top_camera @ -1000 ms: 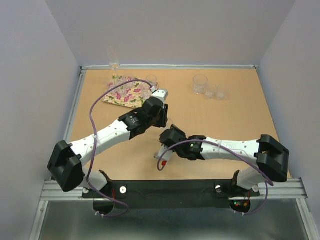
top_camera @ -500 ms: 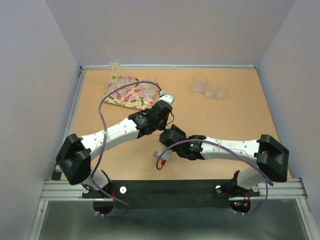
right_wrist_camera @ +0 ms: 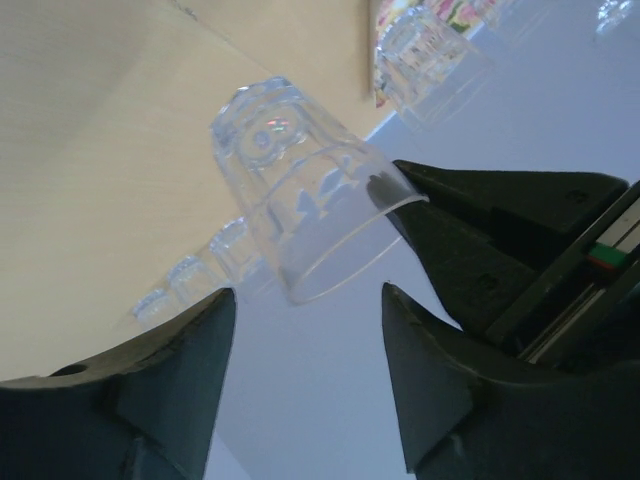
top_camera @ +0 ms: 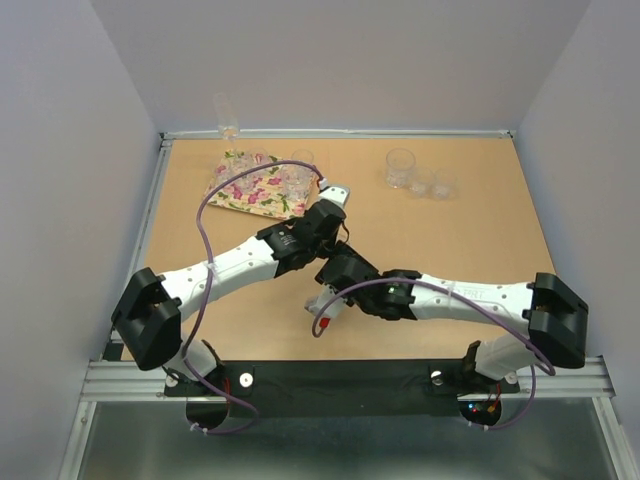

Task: Place the glasses into the tray
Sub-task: Pass the glass from one robot arm to another, then place the glass into the tray

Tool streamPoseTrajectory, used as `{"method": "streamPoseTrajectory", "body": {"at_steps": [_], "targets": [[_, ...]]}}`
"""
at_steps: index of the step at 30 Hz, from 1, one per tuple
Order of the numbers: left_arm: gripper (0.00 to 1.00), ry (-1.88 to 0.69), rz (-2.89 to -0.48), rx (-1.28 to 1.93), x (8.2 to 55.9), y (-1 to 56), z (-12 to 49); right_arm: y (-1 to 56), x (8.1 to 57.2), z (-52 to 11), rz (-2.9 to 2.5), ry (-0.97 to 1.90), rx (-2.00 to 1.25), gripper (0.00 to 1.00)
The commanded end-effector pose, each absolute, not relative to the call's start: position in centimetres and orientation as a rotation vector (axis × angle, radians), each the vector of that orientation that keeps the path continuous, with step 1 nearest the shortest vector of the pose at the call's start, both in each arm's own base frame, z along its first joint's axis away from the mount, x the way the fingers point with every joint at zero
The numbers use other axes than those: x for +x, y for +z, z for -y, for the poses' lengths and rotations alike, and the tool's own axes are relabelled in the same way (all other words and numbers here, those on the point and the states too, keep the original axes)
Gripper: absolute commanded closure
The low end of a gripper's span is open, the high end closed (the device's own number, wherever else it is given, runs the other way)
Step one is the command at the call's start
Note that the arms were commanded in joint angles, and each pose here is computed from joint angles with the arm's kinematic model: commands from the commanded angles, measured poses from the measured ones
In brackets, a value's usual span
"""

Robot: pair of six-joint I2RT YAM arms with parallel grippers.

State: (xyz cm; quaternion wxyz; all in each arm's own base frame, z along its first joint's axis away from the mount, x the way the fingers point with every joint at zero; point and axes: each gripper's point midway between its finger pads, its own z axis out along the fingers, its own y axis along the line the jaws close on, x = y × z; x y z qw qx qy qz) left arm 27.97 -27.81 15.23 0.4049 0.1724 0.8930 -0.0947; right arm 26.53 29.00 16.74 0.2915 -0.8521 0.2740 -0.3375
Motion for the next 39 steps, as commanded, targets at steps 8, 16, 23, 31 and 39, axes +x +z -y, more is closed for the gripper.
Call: {"method": "streamPoseTrajectory", "body": {"at_steps": [8, 16, 23, 31, 39], "targets": [[1.0, -0.283, -2.167, 0.352, 28.7, 17.3, 28.0, 20.9, 25.2, -28.6, -0.697, -0.817, -2.116, 0.26], [1.0, -0.339, -2.173, 0.309, 28.7, 17.2, 27.8, 21.6, 24.2, -27.5, -0.667, -0.776, -2.098, 0.26], [1.0, -0.411, -2.171, 0.229, 29.4, 16.9, 26.5, 22.6, 23.6, -26.6, -0.666, -0.754, -2.064, 0.26], [1.0, -0.486, -2.096, 0.075, 30.7, 19.0, 22.7, 24.0, 23.2, -25.7, -0.823, -0.658, -1.945, 0.24], [1.0, -0.426, -2.061, -0.025, 31.6, 19.7, 18.2, 25.3, 24.7, -24.6, -1.09, -0.481, -1.725, 0.33]]}}
